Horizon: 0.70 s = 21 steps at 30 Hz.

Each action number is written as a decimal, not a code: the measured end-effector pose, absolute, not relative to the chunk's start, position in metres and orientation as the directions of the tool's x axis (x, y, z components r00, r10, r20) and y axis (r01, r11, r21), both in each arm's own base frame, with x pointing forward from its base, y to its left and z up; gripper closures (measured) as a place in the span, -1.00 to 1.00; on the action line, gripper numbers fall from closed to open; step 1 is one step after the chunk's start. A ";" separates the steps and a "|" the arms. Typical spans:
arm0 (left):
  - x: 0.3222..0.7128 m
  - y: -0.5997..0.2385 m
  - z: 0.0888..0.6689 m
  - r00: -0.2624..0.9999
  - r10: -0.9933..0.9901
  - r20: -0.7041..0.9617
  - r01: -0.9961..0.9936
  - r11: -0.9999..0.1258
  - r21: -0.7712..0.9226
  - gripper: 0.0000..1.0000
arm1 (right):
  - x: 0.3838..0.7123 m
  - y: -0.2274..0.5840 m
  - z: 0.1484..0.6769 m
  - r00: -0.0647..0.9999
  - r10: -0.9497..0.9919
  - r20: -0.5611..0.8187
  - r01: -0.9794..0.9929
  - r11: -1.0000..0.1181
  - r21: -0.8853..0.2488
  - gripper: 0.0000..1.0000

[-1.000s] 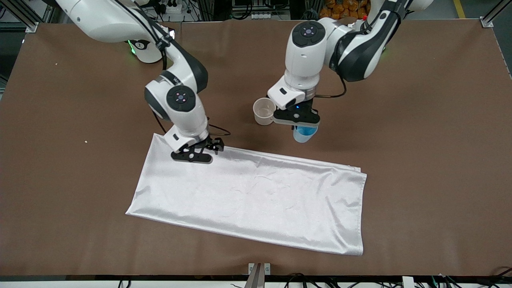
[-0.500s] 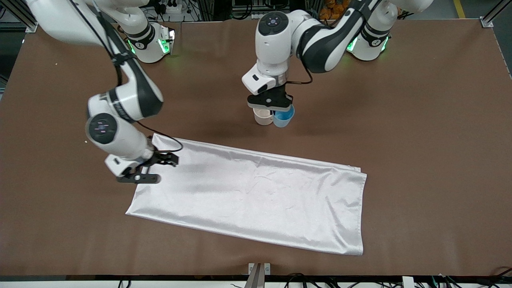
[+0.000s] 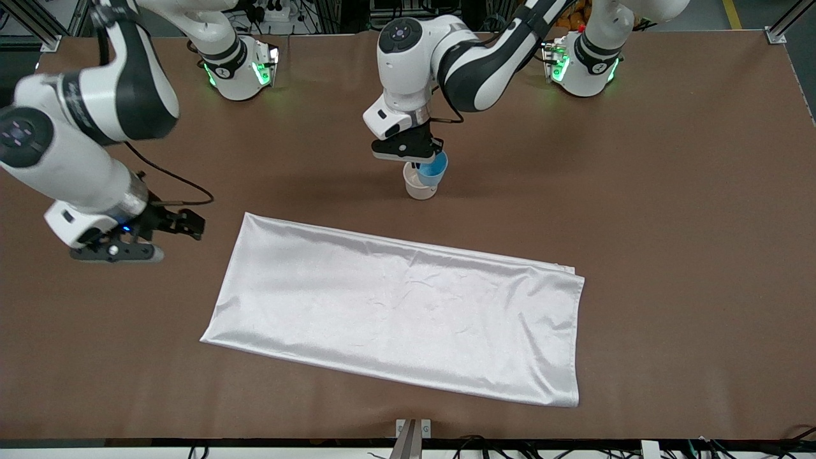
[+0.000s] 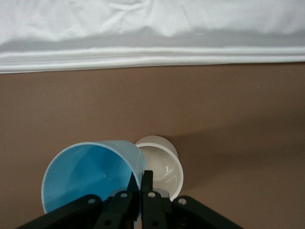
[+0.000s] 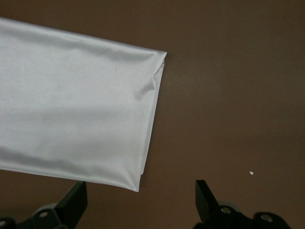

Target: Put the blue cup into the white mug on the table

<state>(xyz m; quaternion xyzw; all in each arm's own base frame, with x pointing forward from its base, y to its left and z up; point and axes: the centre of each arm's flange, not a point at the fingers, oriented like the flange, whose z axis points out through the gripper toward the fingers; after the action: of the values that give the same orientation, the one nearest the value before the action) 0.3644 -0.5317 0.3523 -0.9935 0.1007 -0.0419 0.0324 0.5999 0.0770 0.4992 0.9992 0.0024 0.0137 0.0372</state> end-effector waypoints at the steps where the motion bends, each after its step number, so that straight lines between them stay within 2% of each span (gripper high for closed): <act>1: 0.363 -0.533 0.349 0.976 -0.207 0.073 -0.201 -0.977 -0.076 0.91 | 0.597 0.074 0.507 0.999 0.007 0.032 0.005 -0.997 0.074 -1.00; 21: 0.322 -0.559 0.289 0.961 -0.275 0.000 -0.273 -0.954 -0.128 0.91 | 0.563 0.072 0.575 0.995 0.073 0.064 0.069 -0.996 0.064 -1.00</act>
<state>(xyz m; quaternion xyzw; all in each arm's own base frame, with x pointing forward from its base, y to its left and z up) 0.3220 -0.5586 0.2892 -0.9883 0.1385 -0.0090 0.0633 0.5631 0.0717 0.5754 0.9983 0.0354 0.0330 0.0309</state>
